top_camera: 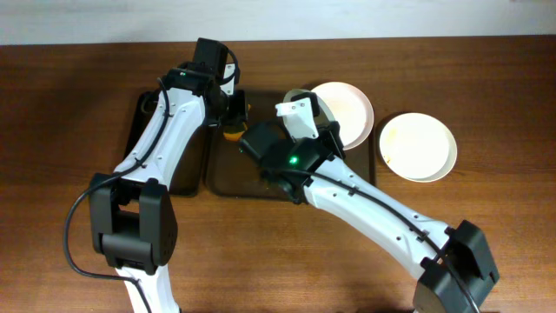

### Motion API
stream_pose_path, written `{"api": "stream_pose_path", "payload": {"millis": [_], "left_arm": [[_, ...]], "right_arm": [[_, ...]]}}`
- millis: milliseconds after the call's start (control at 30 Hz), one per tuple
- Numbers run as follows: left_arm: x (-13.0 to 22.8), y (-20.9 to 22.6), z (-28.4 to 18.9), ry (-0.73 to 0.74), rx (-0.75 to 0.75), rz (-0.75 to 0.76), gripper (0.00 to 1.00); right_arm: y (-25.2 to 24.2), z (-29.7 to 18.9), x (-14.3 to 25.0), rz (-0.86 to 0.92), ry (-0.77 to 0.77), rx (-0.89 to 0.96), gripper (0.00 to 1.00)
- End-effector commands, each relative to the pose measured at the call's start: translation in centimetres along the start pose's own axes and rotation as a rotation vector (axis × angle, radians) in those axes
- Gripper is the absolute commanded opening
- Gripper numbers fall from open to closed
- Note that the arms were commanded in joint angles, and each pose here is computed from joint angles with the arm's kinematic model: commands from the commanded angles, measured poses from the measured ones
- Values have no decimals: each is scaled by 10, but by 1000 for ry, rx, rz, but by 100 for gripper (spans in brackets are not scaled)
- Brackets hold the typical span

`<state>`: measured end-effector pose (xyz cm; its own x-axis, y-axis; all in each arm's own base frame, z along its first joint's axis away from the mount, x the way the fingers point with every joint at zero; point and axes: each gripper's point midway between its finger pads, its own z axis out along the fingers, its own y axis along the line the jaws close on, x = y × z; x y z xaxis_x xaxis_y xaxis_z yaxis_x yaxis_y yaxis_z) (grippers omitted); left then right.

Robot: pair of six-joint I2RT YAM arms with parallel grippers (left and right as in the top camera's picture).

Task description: Clean dirty plates on tray and stack at the side

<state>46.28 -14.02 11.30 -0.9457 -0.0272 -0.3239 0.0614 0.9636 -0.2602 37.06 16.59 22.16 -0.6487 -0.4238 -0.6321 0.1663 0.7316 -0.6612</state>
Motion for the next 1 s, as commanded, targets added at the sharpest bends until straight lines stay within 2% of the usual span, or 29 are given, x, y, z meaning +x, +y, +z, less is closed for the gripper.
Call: {"api": "stream_pose_path", "payload": {"millis": [0,233,600,667,800,900,967], "left_arm": [[3,-1,3,14,15,13,0],[3,-1,3,14,15,13,0],[3,-1,3,16,14,13,0],[4,-1,3,17,14,13,0],[4,-1,3,18,14,13,0],[6,0,3,25,12,11,0],[5,0,3,25,11,11,0]], "right_arm": [[-27,-22,-25,45,-114,110,4],[-26,-25,-26,43,-125,114,4],[-5,-22,-16,40,-65,-11,4],[17,-23,-6,38,-1,-143,4],[72,-13,21,140,275,-590,4],[63,17,33,282,480,-828,4],[29,50,37,419,554,-916,4]]}}
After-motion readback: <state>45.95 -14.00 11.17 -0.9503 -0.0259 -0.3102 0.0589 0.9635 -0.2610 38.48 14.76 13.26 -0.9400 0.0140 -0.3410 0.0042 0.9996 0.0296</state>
